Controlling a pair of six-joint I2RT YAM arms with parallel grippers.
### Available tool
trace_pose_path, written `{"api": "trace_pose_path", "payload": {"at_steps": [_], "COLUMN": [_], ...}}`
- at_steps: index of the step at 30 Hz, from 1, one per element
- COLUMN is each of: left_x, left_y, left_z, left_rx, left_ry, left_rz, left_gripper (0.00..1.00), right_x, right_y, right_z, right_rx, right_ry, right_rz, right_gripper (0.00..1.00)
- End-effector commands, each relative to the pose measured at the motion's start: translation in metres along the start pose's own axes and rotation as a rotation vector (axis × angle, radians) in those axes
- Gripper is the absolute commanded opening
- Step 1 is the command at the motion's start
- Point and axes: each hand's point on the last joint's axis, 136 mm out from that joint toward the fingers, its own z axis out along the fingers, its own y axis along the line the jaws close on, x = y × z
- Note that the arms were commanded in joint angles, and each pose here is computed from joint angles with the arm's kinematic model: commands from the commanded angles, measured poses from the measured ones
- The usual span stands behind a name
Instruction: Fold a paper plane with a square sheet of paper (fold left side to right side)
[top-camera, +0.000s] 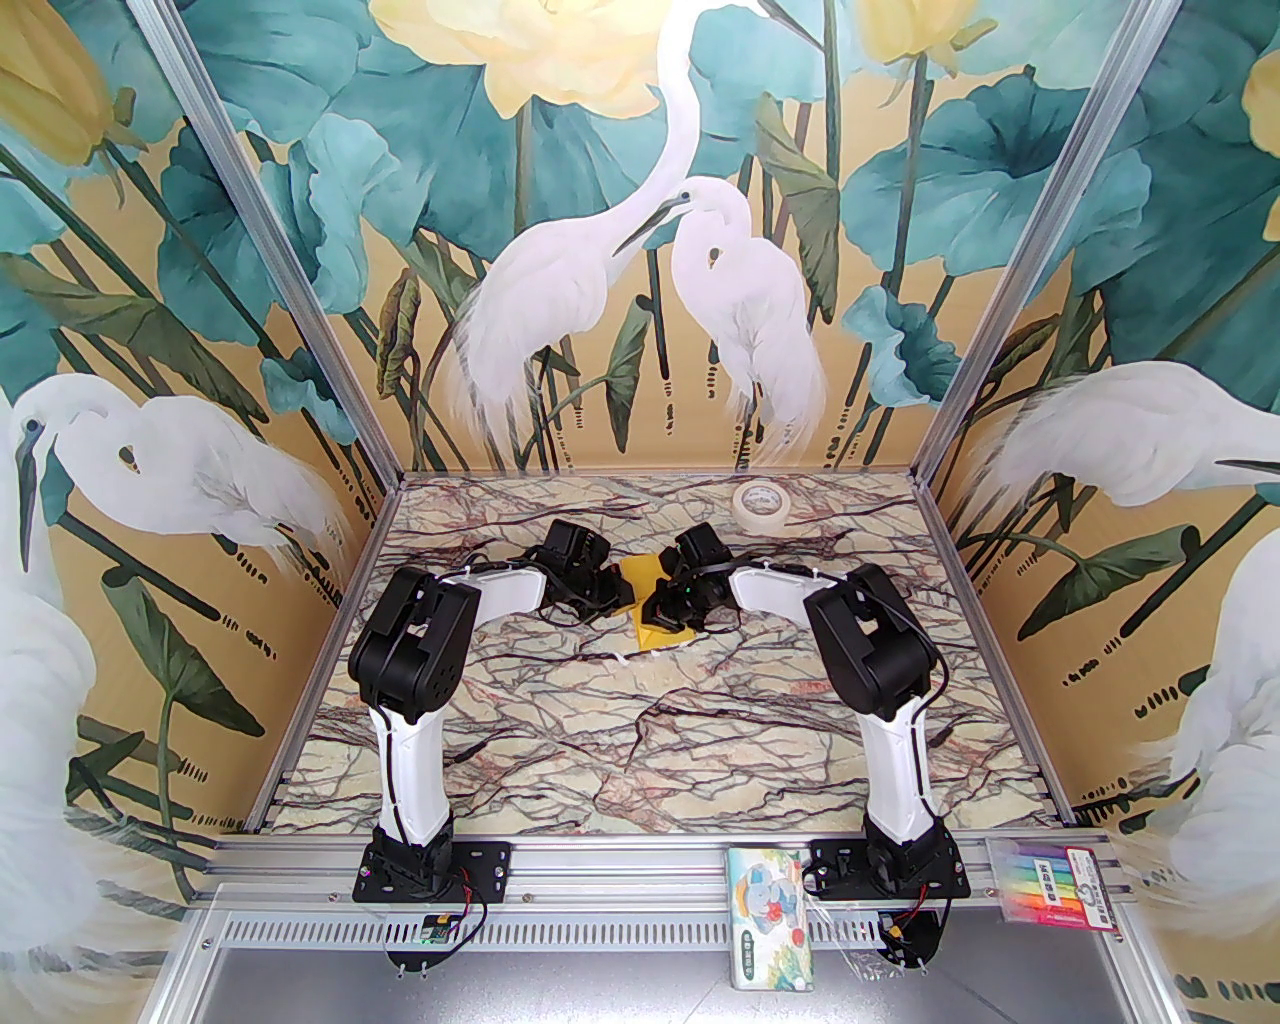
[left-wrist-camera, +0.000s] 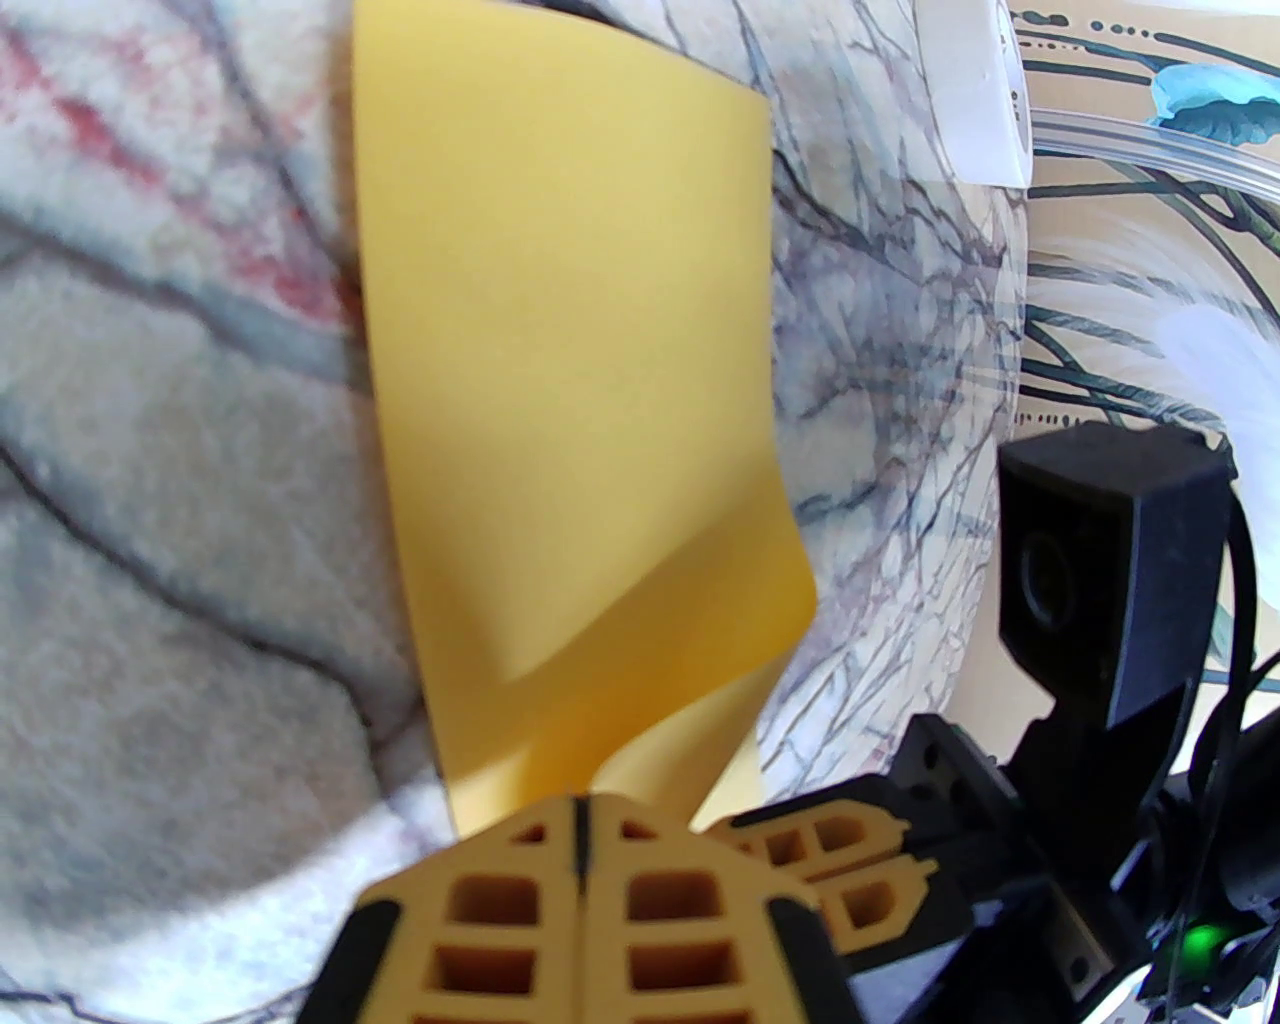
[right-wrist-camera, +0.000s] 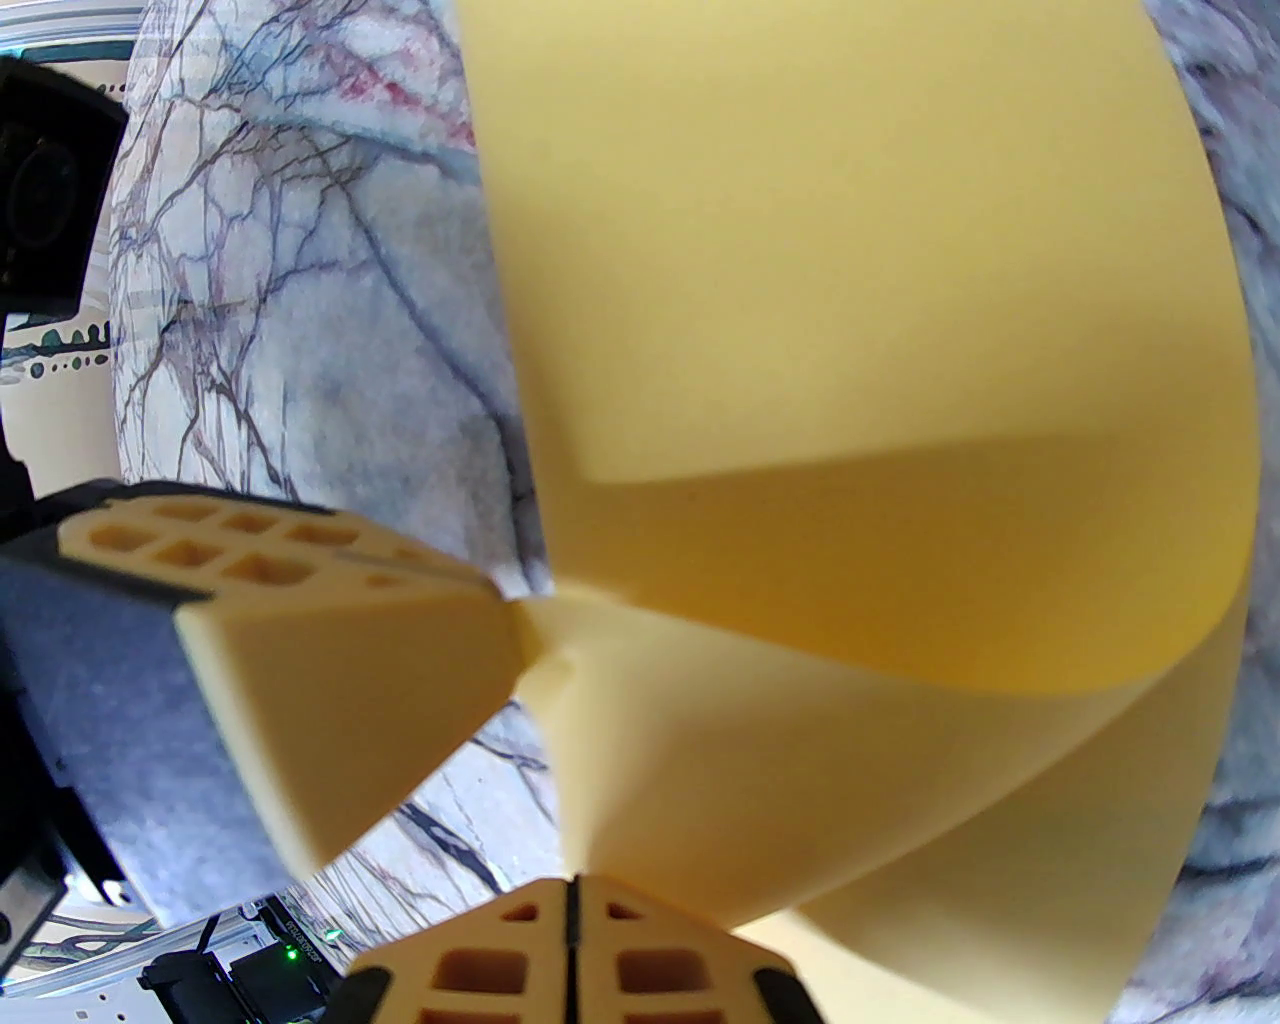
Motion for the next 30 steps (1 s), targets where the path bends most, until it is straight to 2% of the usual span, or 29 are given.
{"api": "trace_pose_path", "payload": {"at_steps": [1,30], "left_x": [0.000,-0.003], "left_y": [0.015,0.027], "left_z": [0.003,0.010], "left_rx": [-0.047,-0.070], "left_ry": [0.002,0.019], "left_rz": [-0.004,-0.017], "left_gripper": [0.00,0.00], "right_x": [0.005,0.019], "right_y": [0.007,0.000], "right_z": [-0.002,0.007], "right_rx": [-0.016,0.002], "right_ry": [0.004,0.035], "right_rz": [-0.017,-0.007], "right_gripper": [0.07,0.07]}}
